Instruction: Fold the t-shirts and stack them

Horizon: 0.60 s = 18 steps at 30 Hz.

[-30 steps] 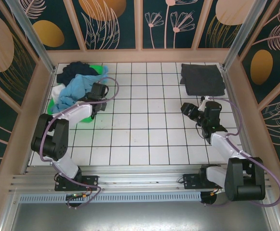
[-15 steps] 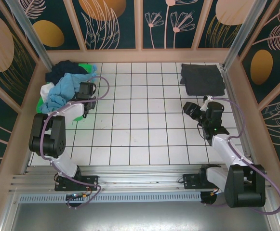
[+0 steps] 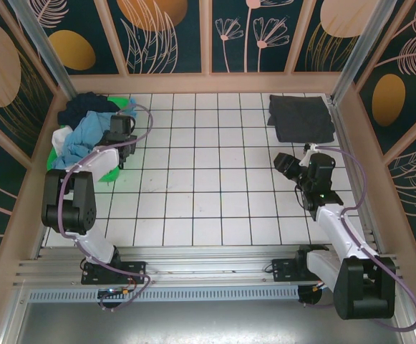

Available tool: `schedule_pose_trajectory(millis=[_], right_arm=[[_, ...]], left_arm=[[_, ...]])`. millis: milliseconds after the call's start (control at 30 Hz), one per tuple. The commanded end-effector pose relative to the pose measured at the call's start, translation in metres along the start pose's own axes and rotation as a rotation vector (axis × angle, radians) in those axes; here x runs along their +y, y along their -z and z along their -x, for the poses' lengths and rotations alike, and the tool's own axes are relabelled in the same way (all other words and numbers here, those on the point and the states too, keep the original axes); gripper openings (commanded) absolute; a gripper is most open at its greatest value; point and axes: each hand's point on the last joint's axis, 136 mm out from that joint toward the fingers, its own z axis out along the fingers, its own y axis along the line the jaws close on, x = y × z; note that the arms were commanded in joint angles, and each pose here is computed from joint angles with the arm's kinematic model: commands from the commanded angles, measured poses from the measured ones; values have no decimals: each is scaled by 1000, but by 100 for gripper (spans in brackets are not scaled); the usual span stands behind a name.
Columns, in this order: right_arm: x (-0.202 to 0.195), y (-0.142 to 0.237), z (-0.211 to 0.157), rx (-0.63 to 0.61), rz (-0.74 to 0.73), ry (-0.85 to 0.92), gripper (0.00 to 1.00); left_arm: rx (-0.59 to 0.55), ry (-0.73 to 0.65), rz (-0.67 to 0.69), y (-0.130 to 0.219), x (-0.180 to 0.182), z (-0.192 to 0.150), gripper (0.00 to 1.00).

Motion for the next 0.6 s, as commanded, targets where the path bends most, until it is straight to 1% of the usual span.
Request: schedule_pose_trajectory(millis=[0, 33, 100, 167, 300, 333, 500, 567], right_arm=[[-2, 5, 2, -13, -14, 20, 63], [0, 5, 2, -12, -5, 22, 63], [4, 6, 1, -12, 13, 27, 63], [7, 7, 0, -10, 32, 31, 63], [15, 7, -4, 0, 71, 40, 63], [16, 7, -5, 3, 79, 44, 63], [16, 7, -10, 13, 82, 59, 63], [16, 7, -11, 13, 87, 61, 63]], left_arm=[[-81, 164, -19, 32, 14, 32, 97], [-107, 200, 3, 39, 21, 34, 99], [-144, 274, 111, 53, 47, 33, 99], [-142, 317, 187, 56, 68, 26, 99], [-13, 368, 245, 30, 94, -1, 99], [15, 376, 252, 24, 97, -8, 97], [123, 458, 246, -6, 103, -38, 85], [190, 452, 231, -20, 97, -49, 81]])
